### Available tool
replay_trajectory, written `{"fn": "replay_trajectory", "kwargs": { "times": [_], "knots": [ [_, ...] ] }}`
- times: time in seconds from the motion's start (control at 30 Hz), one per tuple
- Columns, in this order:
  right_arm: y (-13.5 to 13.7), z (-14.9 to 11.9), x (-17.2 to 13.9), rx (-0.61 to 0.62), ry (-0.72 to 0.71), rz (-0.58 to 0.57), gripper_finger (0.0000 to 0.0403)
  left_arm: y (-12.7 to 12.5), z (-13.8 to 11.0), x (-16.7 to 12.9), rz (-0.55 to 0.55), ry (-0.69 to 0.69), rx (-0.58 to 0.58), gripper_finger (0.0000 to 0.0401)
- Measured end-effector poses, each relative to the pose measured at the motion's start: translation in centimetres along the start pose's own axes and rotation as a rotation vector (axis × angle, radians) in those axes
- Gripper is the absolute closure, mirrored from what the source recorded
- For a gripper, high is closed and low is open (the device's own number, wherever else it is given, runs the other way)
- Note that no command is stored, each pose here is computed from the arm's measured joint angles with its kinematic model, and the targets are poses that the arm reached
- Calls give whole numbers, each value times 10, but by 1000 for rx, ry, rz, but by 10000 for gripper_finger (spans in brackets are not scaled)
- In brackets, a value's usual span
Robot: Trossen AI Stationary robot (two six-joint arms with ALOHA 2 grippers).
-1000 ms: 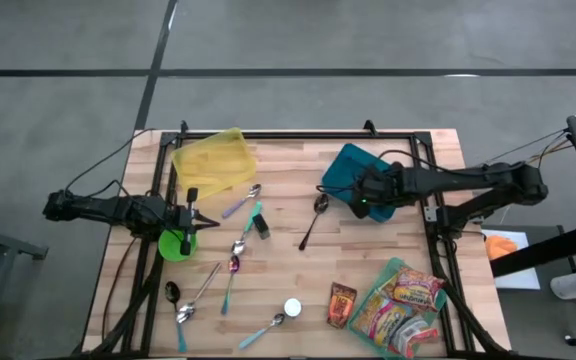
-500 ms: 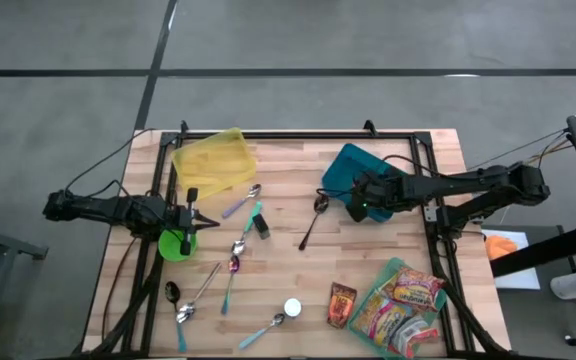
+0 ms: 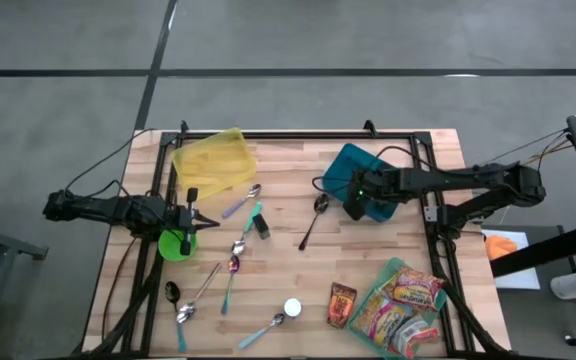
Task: Pick & Place Food Item
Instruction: Put the red seasoning can into the blue bin
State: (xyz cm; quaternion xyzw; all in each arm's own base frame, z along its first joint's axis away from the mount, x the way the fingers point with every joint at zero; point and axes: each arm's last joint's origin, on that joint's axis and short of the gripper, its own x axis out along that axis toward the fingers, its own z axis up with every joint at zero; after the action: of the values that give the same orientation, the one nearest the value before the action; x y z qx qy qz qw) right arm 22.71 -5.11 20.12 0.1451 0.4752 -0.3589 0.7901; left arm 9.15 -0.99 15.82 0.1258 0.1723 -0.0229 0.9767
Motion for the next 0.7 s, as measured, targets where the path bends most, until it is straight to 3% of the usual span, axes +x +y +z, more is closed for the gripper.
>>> {"fn": "replay_trajectory", "kwargs": {
  "times": [0.37, 0.7],
  "knots": [
    [-8, 4, 25, -38, 118, 27, 193, 0, 0, 0, 0, 0, 0, 401],
    [-9, 5, 31, -53, 130, 34, 193, 0, 0, 0, 0, 0, 0, 401]
  ]
}}
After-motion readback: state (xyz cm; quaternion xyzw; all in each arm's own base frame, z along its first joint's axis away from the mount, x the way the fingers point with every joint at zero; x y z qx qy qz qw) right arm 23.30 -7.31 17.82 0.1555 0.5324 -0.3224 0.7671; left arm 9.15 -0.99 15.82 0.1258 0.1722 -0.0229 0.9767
